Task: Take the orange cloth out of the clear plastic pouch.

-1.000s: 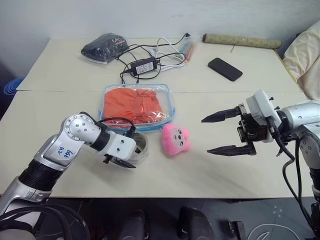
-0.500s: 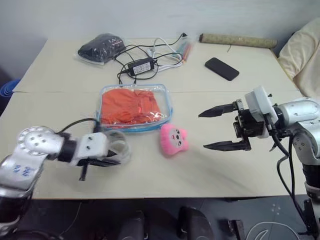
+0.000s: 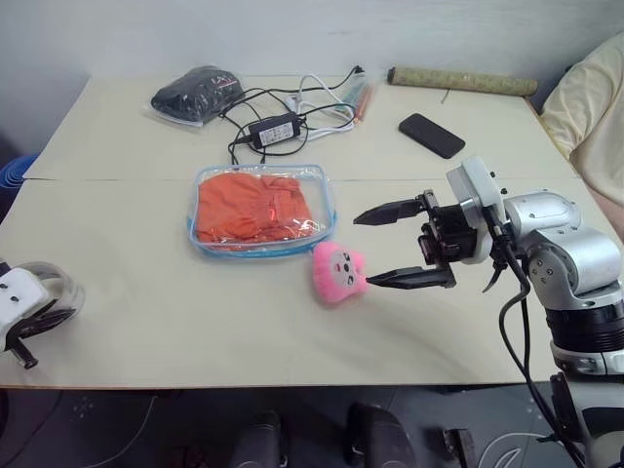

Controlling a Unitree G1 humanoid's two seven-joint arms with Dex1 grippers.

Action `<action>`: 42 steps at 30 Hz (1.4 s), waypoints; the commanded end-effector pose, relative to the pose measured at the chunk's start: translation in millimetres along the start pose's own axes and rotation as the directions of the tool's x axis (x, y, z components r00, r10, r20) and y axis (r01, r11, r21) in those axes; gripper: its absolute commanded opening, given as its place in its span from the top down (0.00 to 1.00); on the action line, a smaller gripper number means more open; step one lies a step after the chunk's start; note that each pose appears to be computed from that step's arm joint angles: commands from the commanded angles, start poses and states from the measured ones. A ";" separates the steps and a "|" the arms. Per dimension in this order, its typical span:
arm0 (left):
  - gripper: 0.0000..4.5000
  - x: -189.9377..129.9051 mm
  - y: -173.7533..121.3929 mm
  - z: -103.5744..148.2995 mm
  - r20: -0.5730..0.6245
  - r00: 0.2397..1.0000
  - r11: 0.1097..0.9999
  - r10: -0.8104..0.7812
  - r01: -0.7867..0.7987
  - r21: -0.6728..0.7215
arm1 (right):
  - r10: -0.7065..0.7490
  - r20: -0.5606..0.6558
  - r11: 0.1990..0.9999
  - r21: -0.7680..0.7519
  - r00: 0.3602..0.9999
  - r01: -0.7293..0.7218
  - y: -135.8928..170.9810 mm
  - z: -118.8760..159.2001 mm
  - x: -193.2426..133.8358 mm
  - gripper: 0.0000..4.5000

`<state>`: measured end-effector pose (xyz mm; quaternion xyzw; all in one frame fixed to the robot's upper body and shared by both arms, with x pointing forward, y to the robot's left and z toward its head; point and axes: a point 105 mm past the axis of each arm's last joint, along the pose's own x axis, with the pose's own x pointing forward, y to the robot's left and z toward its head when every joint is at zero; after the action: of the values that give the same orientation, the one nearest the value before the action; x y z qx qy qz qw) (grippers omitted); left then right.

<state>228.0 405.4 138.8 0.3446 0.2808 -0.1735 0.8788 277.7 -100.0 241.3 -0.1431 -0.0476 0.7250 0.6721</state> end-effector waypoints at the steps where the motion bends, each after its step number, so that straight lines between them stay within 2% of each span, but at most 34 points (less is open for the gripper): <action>1: 0.78 -9.9 11.5 -16.0 -0.061 0.996 0.998 0.059 -0.060 -0.019 | 0.014 0.010 0.999 -0.044 1.000 -0.013 -0.6 7.9 2.0 0.00; 9: 0.26 -37.5 24.7 -10.0 -0.041 0.995 0.995 0.090 -0.092 -0.040 | 0.011 0.014 0.999 -0.038 1.000 -0.010 -2.3 8.1 2.2 0.00; 13: 0.01 -66.5 37.1 22.6 0.090 0.992 0.988 0.086 -0.073 -0.139 | -0.008 0.005 0.999 -0.030 1.000 0.009 -3.4 7.6 -2.2 0.00; 16: 0.01 -87.9 44.1 51.1 0.145 0.988 0.994 0.055 -0.040 -0.103 | -0.028 -0.001 0.999 -0.019 1.000 0.028 -3.6 7.5 -7.4 0.00; 18: 0.01 -91.7 29.3 77.9 0.188 0.979 0.997 -0.076 0.081 -0.020 | -0.039 -0.005 0.999 -0.013 0.999 0.038 -3.9 7.1 -9.2 0.00; 20: 0.01 -82.8 18.0 115.2 0.262 0.953 0.987 -0.154 0.137 0.086 | -0.046 -0.009 0.999 -0.012 0.999 0.046 -4.3 6.7 -9.9 0.00; 22: 0.01 -61.1 4.2 147.1 0.286 0.936 0.965 -0.204 0.142 0.222 | -0.052 -0.010 0.999 -0.013 0.999 0.052 -4.1 6.6 -9.3 0.00; 25: 0.01 -20.7 -21.1 176.3 0.281 0.920 0.911 -0.274 0.155 0.382 | -0.067 -0.005 0.998 -0.010 0.998 0.067 -5.0 7.5 -8.7 0.00; 28: 0.01 20.4 -37.7 202.4 0.333 0.896 0.895 -0.295 0.137 0.425 | -0.092 -0.012 0.996 -0.015 0.996 0.092 -6.1 6.9 -10.0 0.00; 30: 0.01 55.8 -48.7 211.1 0.335 0.891 0.889 -0.306 0.141 0.436 | -0.123 -0.022 0.992 -0.025 0.992 0.123 -7.6 7.9 -14.2 0.00; 32: 0.01 71.3 -52.9 213.3 0.325 0.892 0.886 -0.315 0.154 0.437 | -0.145 -0.025 0.989 -0.030 0.989 0.144 -9.4 9.6 -16.8 0.00; 38: 0.01 92.9 -58.5 208.3 0.292 0.890 0.878 -0.350 0.203 0.433 | -0.194 -0.041 0.981 -0.029 0.980 0.193 -8.8 9.2 -22.5 0.00; 42: 0.01 95.7 -50.0 198.4 0.261 0.911 0.877 -0.321 0.181 0.445 | -0.215 -0.043 0.976 -0.022 0.976 0.215 -6.7 8.5 -23.1 0.00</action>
<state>350.3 212.9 167.3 0.4242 0.1387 -0.4110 0.7949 289.1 -117.5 241.1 -0.1448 -0.0300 0.6519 0.7438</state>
